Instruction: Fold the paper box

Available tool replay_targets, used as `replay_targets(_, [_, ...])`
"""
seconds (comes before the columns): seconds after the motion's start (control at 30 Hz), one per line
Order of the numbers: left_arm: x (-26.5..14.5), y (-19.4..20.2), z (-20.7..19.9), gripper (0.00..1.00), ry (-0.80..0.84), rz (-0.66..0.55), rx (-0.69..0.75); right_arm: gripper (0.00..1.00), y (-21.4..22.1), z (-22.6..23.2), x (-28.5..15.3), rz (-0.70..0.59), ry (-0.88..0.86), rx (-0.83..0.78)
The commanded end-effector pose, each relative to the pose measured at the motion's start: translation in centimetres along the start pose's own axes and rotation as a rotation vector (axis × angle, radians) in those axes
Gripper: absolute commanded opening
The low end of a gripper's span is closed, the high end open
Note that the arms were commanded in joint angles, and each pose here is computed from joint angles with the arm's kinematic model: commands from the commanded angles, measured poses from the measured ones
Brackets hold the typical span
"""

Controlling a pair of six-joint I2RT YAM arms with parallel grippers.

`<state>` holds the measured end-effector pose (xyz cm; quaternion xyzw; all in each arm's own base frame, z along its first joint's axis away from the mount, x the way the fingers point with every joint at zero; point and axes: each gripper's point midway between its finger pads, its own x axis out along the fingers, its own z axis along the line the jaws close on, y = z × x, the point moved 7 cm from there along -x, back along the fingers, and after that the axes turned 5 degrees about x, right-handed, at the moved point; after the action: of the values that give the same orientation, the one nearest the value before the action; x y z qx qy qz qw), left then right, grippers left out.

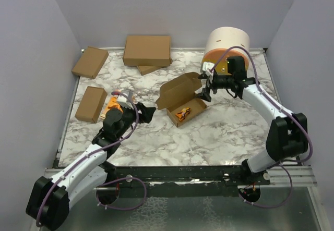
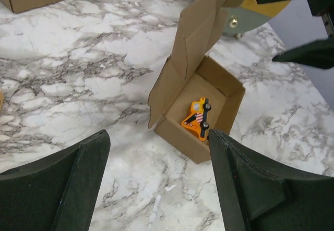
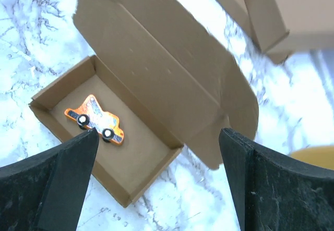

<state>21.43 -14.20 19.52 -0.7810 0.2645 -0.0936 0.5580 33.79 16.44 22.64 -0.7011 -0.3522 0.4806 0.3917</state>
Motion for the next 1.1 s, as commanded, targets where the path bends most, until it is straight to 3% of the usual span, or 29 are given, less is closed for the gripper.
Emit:
replay_targets(0.0, [0.1, 0.4, 0.1, 0.79, 0.108, -0.198, 0.083, 0.97, 2.4, -1.1, 0.2, -0.069, -0.090, 0.232])
replay_targets(0.07, [0.0, 1.2, 0.6, 0.79, 0.108, -0.218, 0.088, 0.95, 3.6, -2.0, 0.2, -0.025, -0.045, 0.241])
replay_targets(0.23, [1.6, 3.0, 1.0, 0.79, 0.145, -0.133, 0.179, 0.92, 6.0, -3.3, 0.8, 0.025, -0.019, 0.229])
replay_targets(0.33, [2.7, 3.4, 1.1, 0.70, 0.175, -0.117, 0.220, 0.91, 6.9, -4.4, 1.2, 0.046, -0.018, 0.219])
replay_targets(0.43, [4.0, 3.7, 1.5, 0.62, 0.179, -0.080, 0.259, 0.89, 6.8, -5.3, 0.7, 0.020, -0.026, 0.224])
replay_targets(0.63, [6.1, 3.8, 2.3, 0.60, 0.142, -0.047, 0.280, 0.85, 6.4, -4.8, -0.8, -0.045, -0.056, 0.218])
replay_targets(0.83, [8.1, 4.2, 1.7, 0.55, 0.211, 0.003, 0.248, 0.85, 6.4, -4.5, -1.4, -0.057, -0.043, 0.225])
replay_targets(0.93, [8.3, 4.6, 1.8, 0.46, 0.219, 0.024, 0.248, 0.85, 6.5, -4.4, -1.7, -0.065, -0.031, 0.232])
replay_targets(1.07, [8.0, 4.7, 1.9, 0.19, 0.225, 0.038, 0.292, 0.85, 6.7, -4.1, -2.0, -0.099, -0.050, 0.239])
